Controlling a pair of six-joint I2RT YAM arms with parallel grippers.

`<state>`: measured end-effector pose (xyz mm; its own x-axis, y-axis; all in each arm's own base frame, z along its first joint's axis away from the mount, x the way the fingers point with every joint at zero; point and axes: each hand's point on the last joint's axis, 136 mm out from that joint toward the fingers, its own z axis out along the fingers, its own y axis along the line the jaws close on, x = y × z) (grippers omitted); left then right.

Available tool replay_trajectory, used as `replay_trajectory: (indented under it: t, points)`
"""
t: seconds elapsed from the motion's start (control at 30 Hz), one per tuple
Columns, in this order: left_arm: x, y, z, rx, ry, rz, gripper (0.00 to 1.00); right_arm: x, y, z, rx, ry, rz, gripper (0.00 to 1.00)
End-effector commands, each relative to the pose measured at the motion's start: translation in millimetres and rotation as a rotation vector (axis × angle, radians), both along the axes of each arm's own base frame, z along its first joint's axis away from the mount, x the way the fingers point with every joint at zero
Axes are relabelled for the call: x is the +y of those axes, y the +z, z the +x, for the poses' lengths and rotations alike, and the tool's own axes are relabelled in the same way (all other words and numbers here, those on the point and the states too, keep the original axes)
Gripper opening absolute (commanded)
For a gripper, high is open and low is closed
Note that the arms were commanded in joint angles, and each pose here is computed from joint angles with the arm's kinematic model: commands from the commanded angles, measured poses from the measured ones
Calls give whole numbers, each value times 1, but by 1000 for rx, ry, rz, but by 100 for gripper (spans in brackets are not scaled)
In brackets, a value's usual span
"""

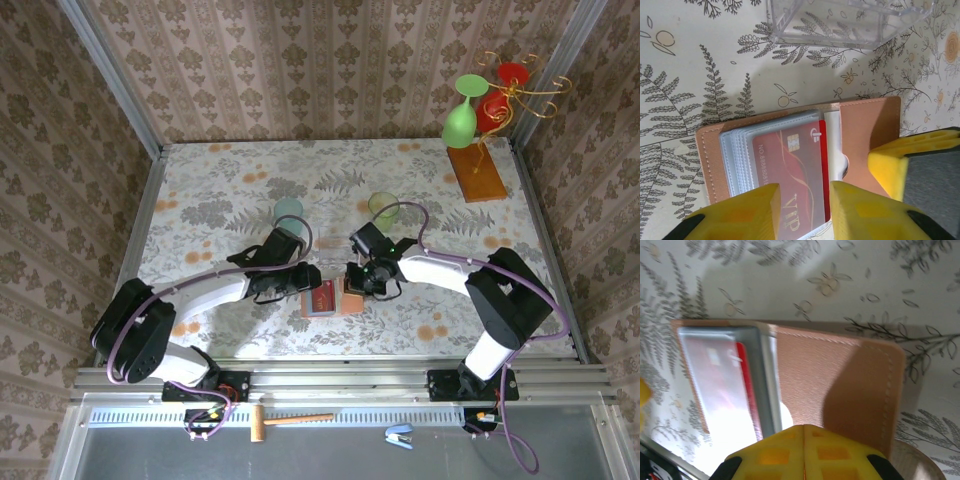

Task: Take the credit cards out of the card holder

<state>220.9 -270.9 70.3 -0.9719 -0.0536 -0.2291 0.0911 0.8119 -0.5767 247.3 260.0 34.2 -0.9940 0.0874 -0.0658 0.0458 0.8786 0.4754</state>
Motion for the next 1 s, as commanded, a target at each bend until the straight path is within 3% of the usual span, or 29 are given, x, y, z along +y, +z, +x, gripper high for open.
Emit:
replay_trajectory:
  t: [0.0, 0.7, 0.97]
  points:
    - [-4, -3, -2, 9, -6, -2, 31, -7, -15, -10, 39, -27, -28, 7]
    - [-9, -9, -10, 42, -5, -10, 26, 9, -7, 0, 10, -8, 11, 7]
    - [-11, -12, -15, 60, -12, -33, 23, 7, 20, -1, -32, -24, 48, 7]
